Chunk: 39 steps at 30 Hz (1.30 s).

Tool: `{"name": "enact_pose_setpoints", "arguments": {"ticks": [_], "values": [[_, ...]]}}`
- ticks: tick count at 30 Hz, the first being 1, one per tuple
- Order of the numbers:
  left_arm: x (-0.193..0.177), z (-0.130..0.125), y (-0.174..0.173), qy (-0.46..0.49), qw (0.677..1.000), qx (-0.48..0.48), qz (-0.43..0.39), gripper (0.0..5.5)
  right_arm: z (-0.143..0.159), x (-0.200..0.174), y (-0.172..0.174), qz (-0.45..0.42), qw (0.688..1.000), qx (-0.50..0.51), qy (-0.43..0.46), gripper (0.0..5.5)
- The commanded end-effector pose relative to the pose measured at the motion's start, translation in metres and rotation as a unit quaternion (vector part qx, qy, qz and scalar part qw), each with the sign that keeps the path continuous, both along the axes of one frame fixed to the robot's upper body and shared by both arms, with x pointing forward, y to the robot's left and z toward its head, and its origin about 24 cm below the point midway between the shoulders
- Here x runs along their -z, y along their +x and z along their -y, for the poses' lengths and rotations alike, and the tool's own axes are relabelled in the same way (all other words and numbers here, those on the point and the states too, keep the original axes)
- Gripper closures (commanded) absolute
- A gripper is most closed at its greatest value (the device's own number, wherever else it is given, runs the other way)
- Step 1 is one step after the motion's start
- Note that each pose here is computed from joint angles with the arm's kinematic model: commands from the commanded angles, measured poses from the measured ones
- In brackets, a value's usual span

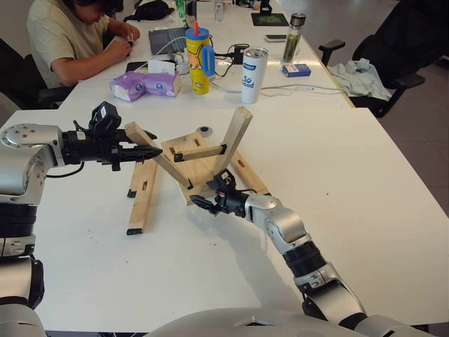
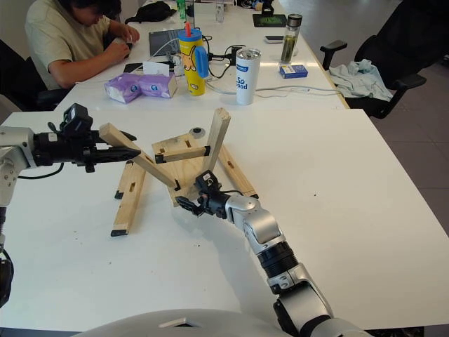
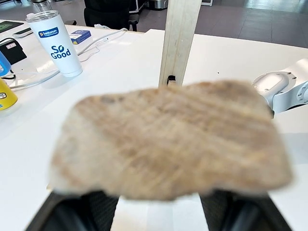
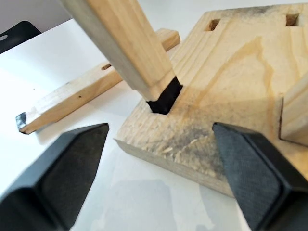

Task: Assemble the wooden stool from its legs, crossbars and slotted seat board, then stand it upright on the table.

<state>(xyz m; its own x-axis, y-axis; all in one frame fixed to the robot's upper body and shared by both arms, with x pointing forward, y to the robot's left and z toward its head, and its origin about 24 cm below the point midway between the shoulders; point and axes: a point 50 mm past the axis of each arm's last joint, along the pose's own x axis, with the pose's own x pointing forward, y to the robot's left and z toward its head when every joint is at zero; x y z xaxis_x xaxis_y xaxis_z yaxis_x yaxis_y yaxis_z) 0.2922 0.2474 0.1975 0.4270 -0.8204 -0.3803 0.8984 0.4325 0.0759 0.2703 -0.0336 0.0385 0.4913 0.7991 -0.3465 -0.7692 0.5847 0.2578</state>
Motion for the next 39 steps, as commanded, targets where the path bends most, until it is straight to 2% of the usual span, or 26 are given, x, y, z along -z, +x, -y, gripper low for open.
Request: {"name": "enact_pose_setpoints", "arguments": {"ticks": [1, 6, 10, 17, 30, 32, 34, 39], "values": [[0.003, 0.004, 0.001, 0.057, 0.998, 0.0, -0.006, 3.44, 0.005, 0.041, -0.023, -0.106, 0.993, -0.006, -0.054, 1.51], [0.025, 0.028, -0.011, 0.039, 0.998, 0.034, -0.031, 3.44, 0.006, 0.043, -0.026, -0.114, 0.992, -0.006, -0.057, 1.51], [0.036, 0.035, -0.015, 0.006, 0.999, 0.023, -0.036, 3.44, 0.007, 0.043, -0.027, -0.119, 0.991, -0.007, -0.055, 1.51], [0.06, 0.028, -0.003, -0.025, 0.998, -0.033, -0.04, 3.44, 0.007, 0.045, -0.029, -0.125, 0.99, -0.012, -0.061, 1.51], [0.089, 0.018, -0.003, -0.053, 0.995, -0.047, -0.066, 3.44, 0.009, 0.045, -0.026, -0.113, 0.991, -0.02, -0.062, 1.51], [0.091, 0.021, -0.003, -0.054, 0.995, -0.044, -0.068, 3.44, 0.011, 0.032, -0.024, -0.078, 0.996, -0.018, -0.028, 1.7], [0.094, 0.023, -0.004, -0.051, 0.996, -0.04, -0.068, 3.44, 0.014, 0.003, -0.022, -0.026, 0.998, -0.009, 0.053, 1.85], [0.096, 0.025, -0.009, -0.036, 0.997, -0.035, -0.06, 3.44, 0.026, -0.068, -0.029, 0.104, 0.983, -0.005, 0.149, 2.75]]}}
